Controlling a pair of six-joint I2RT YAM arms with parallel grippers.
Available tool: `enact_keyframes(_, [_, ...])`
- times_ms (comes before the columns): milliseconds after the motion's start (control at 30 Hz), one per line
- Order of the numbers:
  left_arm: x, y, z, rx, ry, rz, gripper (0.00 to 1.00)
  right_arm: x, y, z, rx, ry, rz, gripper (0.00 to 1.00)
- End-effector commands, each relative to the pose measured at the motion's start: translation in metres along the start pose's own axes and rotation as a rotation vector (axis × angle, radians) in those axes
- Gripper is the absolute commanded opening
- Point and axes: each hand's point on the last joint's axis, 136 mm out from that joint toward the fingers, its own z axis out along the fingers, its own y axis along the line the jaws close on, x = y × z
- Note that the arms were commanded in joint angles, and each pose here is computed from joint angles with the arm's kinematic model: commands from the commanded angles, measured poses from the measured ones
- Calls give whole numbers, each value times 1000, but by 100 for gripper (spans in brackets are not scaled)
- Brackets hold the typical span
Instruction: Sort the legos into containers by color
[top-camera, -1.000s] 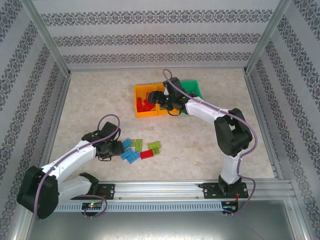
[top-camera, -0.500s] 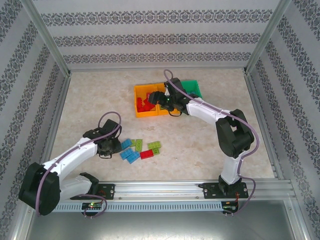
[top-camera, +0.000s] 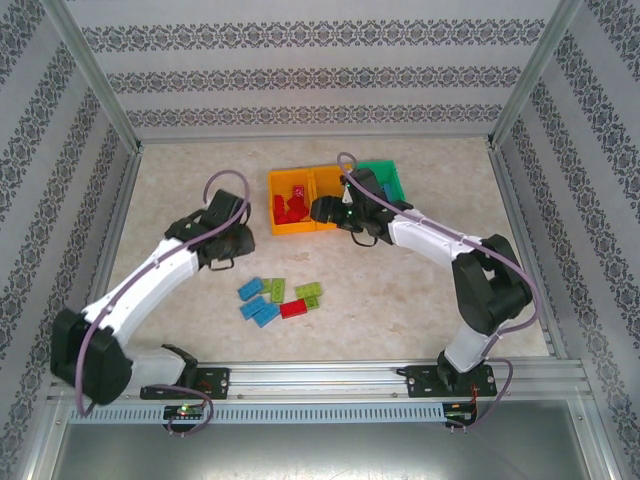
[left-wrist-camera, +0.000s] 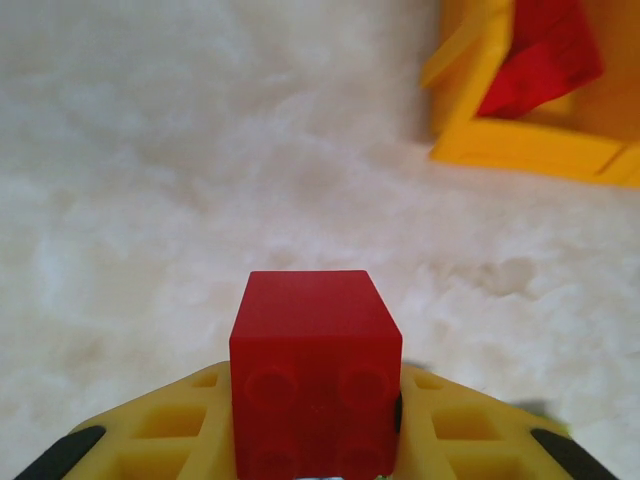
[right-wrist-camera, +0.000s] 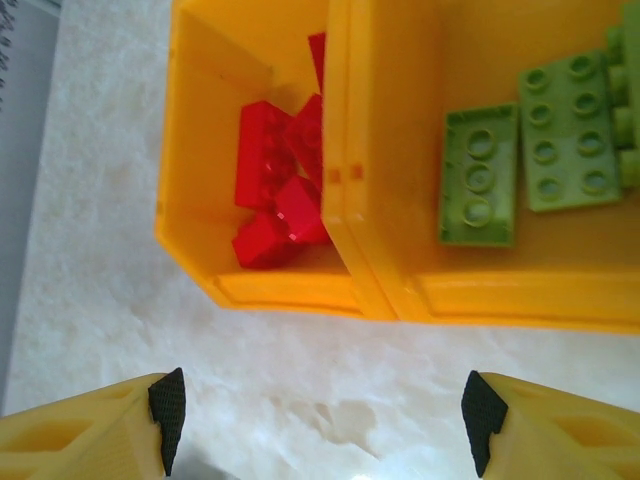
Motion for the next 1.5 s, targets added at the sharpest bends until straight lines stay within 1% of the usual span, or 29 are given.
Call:
enact_keyframes(0, [-32, -44, 12, 103, -31, 71, 28, 19, -10, -11, 43, -2, -115, 76])
enact_keyframes(167, [-67, -80, 35, 130, -30, 142, 28, 61, -24, -23, 90, 57, -233, 76])
enact_keyframes(333, [-93, -103, 60, 140, -19, 166, 28, 99, -25, -25, 122, 125, -269, 76])
enact_keyframes(433, [-102, -110, 80, 128, 4, 169, 28, 115, -23, -23, 160, 155, -263, 76])
enact_keyframes(533, [-106, -113, 97, 109, 27, 165, 28, 129, -26, -20, 234, 204, -233, 80])
enact_keyframes(667, [-106, -116, 112, 103, 45, 153, 30, 140, -22, -17, 248, 216, -211, 82])
enact_keyframes(733, [-105, -116, 115, 98, 50, 144, 36, 143, -20, -16, 254, 212, -206, 84])
enact_keyframes(800, [-105, -114, 116, 93, 51, 133, 45, 146, -16, -14, 251, 215, -210, 90])
enact_keyframes(933, [-107, -113, 106, 97, 31, 114, 68, 155, -5, -10, 242, 237, -243, 94])
enact_keyframes(1067, [-112, -106, 91, 79, -10, 109, 87, 167, -1, -5, 244, 280, -268, 95])
enact_keyframes(1133, [-115, -101, 83, 61, -31, 117, 100, 172, 0, -3, 247, 295, -279, 95])
enact_keyframes(1233, [-119, -96, 73, 47, -56, 122, 100, 177, 3, 2, 244, 319, -289, 95])
enact_keyframes(1467, [-109, -84, 67, 32, -51, 116, 100, 187, 7, 11, 268, 371, -333, 97])
